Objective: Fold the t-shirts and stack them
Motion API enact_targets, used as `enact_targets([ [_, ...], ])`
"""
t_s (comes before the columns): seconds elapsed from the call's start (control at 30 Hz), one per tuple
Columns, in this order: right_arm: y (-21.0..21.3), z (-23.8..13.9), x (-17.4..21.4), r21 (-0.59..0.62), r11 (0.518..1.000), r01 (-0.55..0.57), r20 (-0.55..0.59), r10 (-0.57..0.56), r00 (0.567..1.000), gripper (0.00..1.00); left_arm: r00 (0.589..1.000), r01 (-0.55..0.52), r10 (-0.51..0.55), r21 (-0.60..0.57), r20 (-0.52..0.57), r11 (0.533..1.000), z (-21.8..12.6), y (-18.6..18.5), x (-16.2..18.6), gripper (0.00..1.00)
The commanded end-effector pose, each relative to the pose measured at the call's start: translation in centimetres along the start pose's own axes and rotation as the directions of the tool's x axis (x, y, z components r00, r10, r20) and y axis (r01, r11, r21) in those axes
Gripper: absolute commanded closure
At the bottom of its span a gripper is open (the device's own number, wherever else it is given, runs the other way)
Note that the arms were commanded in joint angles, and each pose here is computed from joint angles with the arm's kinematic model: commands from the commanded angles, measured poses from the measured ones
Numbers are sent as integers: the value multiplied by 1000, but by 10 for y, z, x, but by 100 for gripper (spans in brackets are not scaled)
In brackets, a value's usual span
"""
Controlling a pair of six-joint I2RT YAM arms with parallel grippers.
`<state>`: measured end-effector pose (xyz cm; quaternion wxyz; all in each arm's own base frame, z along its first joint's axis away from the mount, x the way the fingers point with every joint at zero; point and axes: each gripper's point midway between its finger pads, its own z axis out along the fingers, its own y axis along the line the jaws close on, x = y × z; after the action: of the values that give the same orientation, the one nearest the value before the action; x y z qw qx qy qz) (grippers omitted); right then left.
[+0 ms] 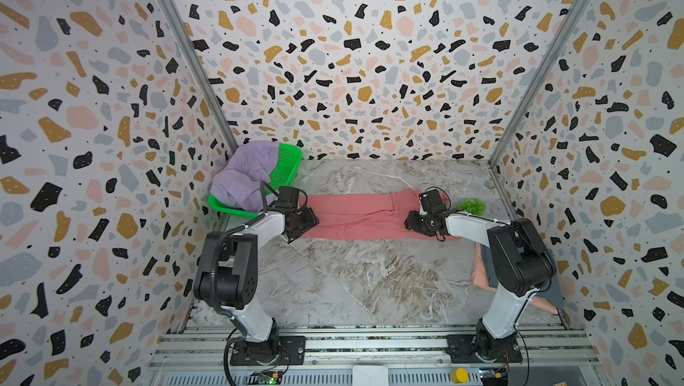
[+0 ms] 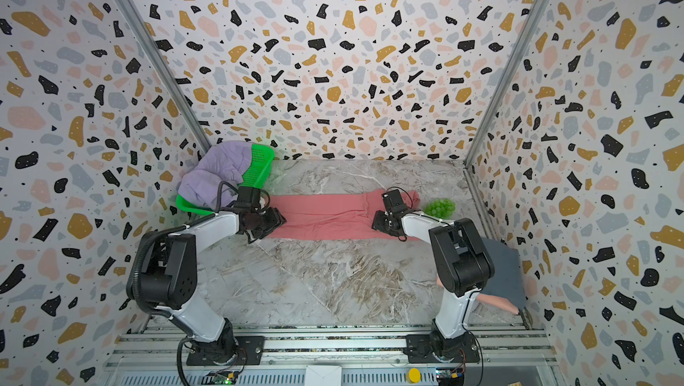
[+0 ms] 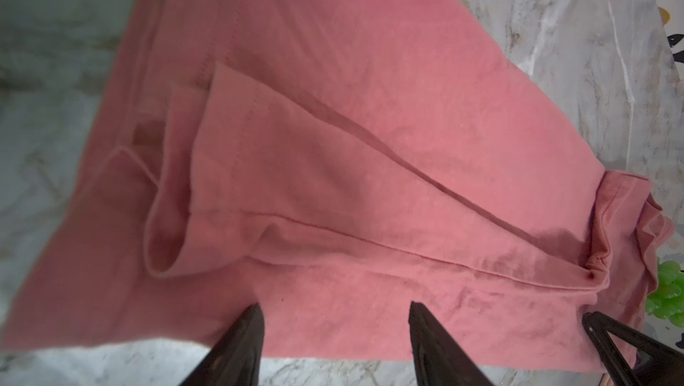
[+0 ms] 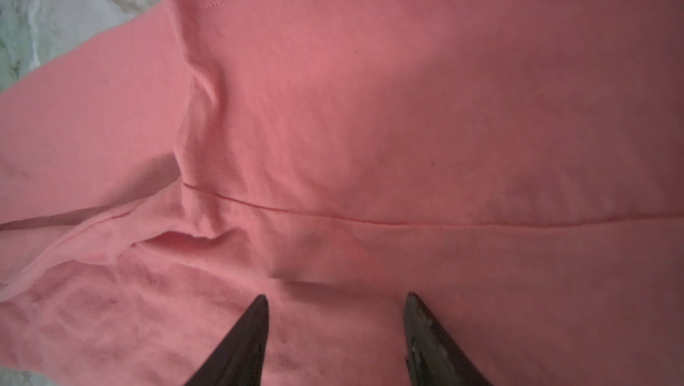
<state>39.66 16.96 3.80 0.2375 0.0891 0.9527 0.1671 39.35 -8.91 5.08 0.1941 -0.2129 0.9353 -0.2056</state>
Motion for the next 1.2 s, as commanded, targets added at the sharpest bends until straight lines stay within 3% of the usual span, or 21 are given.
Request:
enact_targets([
  [0.0,-5,-12,3,11,1000,-6,1,6,1000,41,999,11,-12,31,33,999,5,-10,-16,37],
  [0.53,-15,-13,7,38,999,-23,-3,23,1000,41,988,71,-84,104,132,992,26,-39,-78,37],
  [0.73,-13,-25,-5,31,999,-23,44,22,999,41,986,30,-45,91,163,995,18,-42,-90,38],
  [1.0,11,-29,-52,-36,999,-2,170,8,985,40,990,-126,127,-26,67,992,29,-18,-61,38],
  [1.17,21,2,-51,-33,999,-8,85,11,996,41,992,-125,126,-86,2,988,43,8,-35,38],
])
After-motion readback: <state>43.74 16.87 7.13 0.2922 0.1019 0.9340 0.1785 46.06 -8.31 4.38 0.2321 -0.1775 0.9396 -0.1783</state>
